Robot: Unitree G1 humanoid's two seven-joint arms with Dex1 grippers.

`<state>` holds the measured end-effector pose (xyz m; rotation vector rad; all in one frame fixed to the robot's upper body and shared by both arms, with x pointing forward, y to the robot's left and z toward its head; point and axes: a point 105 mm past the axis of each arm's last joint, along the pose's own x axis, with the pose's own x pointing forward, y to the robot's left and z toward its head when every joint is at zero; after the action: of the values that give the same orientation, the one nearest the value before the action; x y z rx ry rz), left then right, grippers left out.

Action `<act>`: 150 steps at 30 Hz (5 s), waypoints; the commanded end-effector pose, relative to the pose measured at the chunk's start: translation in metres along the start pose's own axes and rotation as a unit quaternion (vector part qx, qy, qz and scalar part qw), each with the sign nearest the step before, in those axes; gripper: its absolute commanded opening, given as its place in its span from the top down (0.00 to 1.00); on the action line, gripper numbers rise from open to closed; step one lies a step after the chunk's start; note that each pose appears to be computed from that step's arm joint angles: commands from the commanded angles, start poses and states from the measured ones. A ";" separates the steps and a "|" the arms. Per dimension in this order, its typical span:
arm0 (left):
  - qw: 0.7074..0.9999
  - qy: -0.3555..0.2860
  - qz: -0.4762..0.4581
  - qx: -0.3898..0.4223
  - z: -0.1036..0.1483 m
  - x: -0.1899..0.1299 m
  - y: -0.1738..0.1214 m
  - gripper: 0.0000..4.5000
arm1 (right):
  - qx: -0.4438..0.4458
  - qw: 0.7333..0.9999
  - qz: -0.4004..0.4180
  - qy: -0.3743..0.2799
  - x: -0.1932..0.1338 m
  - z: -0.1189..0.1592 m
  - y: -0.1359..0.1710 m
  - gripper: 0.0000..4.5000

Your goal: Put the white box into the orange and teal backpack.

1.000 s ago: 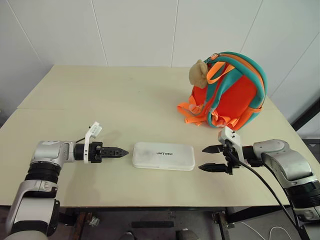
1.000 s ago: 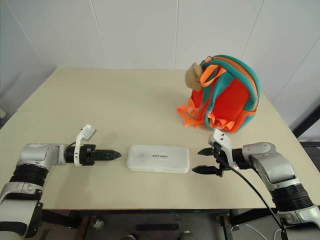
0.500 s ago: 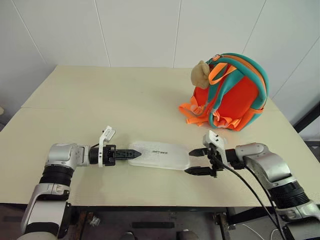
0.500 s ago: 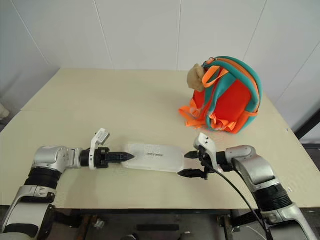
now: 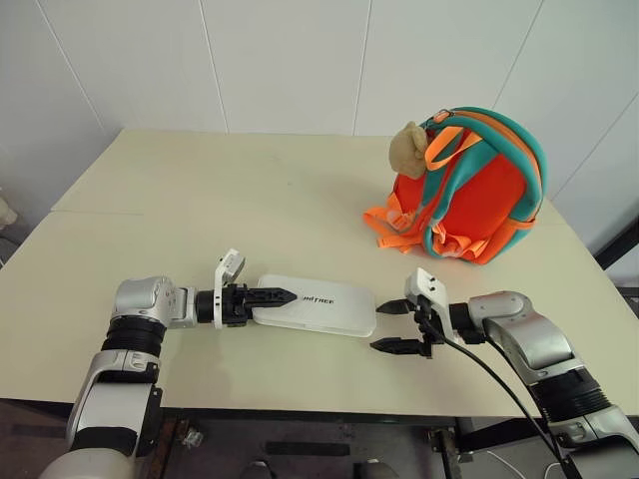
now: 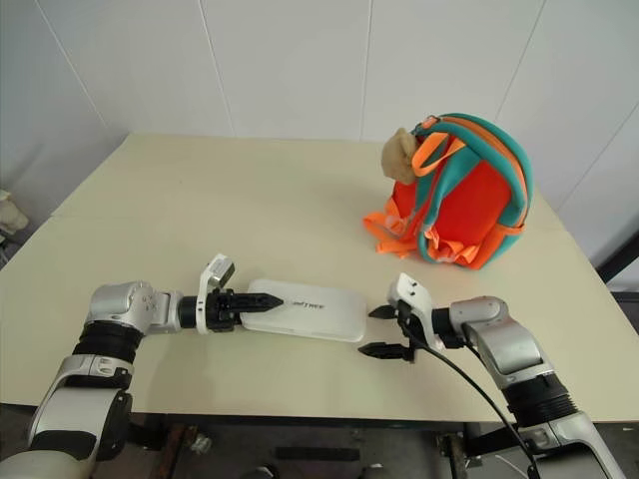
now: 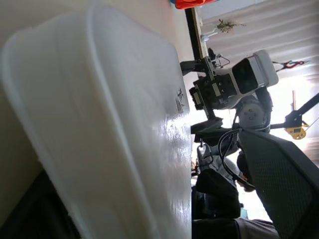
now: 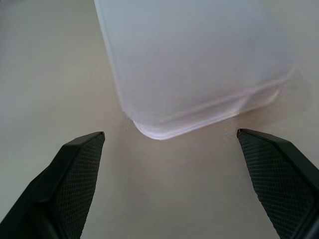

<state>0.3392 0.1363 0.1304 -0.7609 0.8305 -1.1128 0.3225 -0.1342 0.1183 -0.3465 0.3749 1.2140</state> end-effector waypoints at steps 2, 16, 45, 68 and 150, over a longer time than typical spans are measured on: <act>0.997 0.036 -0.006 -0.066 -0.020 0.008 0.006 0.01 | -0.015 1.000 -0.012 0.010 -0.013 -0.005 0.001 0.00; 0.995 0.054 -0.026 -0.083 -0.026 0.023 0.000 0.14 | -0.014 0.999 -0.032 0.016 -0.030 -0.017 0.012 0.00; 0.988 -0.114 0.039 0.098 0.009 -0.036 0.001 0.70 | -0.014 0.893 -0.413 -0.181 -0.085 0.099 -0.110 0.00; 0.961 -0.233 0.070 0.130 0.007 -0.069 -0.014 0.70 | -0.083 0.884 -0.239 -0.394 -0.027 0.172 -0.102 0.97; 0.801 0.041 -0.025 0.597 0.053 0.078 -0.122 0.32 | 0.097 0.951 0.182 -0.230 -0.040 0.110 0.072 1.00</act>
<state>0.3524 0.0302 0.2323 0.3439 0.1142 -1.4220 0.2588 -0.0951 0.2222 0.1970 0.1922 1.5369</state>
